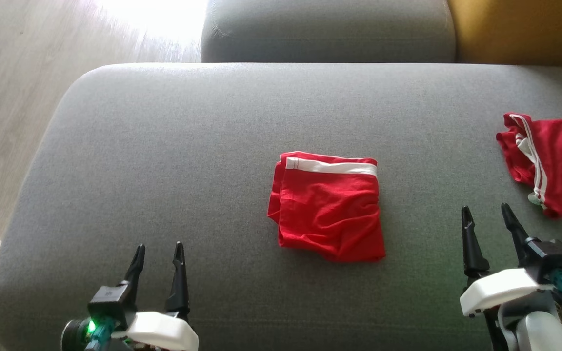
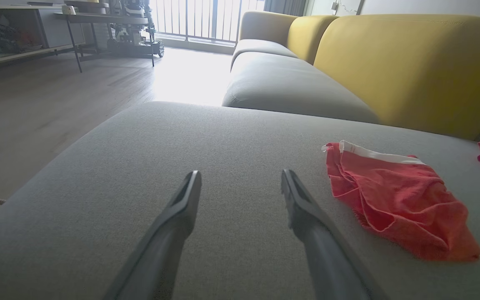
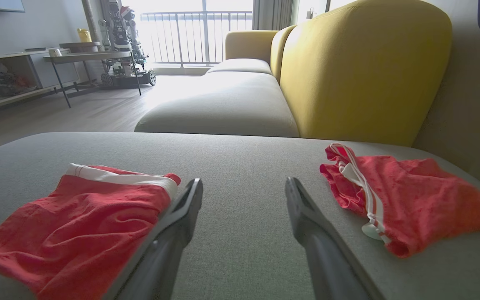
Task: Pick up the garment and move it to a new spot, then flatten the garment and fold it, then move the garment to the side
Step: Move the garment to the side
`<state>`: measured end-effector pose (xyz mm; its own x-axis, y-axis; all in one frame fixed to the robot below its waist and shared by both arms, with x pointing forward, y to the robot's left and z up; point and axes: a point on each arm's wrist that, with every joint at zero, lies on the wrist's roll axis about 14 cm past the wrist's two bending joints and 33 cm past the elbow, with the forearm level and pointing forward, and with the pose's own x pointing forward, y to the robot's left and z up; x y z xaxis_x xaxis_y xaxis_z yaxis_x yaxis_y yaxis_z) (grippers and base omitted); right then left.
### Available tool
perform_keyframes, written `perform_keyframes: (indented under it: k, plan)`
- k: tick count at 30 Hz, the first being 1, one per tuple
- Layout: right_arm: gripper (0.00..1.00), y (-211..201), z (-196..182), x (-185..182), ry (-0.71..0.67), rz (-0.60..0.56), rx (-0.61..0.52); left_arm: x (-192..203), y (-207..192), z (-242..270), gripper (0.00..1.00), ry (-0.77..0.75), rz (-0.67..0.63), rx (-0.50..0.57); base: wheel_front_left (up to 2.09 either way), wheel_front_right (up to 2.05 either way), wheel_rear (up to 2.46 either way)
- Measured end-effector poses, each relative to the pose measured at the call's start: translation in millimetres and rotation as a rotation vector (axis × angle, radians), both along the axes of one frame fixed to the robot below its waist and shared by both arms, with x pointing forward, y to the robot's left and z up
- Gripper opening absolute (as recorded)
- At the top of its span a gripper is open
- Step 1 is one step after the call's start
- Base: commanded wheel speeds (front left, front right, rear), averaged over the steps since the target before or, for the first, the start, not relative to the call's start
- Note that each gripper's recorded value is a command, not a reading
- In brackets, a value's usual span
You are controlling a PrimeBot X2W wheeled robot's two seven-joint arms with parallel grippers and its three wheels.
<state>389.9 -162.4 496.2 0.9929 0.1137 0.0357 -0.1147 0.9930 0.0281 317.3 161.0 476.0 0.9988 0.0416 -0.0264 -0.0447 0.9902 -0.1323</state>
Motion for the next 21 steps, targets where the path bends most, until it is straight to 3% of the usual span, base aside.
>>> perform_keyframes:
  k: [9,15,21]
  plan:
    - [1.00,-3,-7,2,0.021,-0.010,0.003,0,1,-4,1.00,0.015,0.004,0.000,0.00,0.00,0.00]
    - [1.00,-7,-16,8,0.051,-0.039,0.103,2,-3,-9,1.00,0.034,-0.006,-0.001,0.00,0.00,0.00]
    - [1.00,58,-27,33,0.169,0.131,0.240,15,0,-13,1.00,0.050,-0.001,0.004,0.00,0.00,0.00]
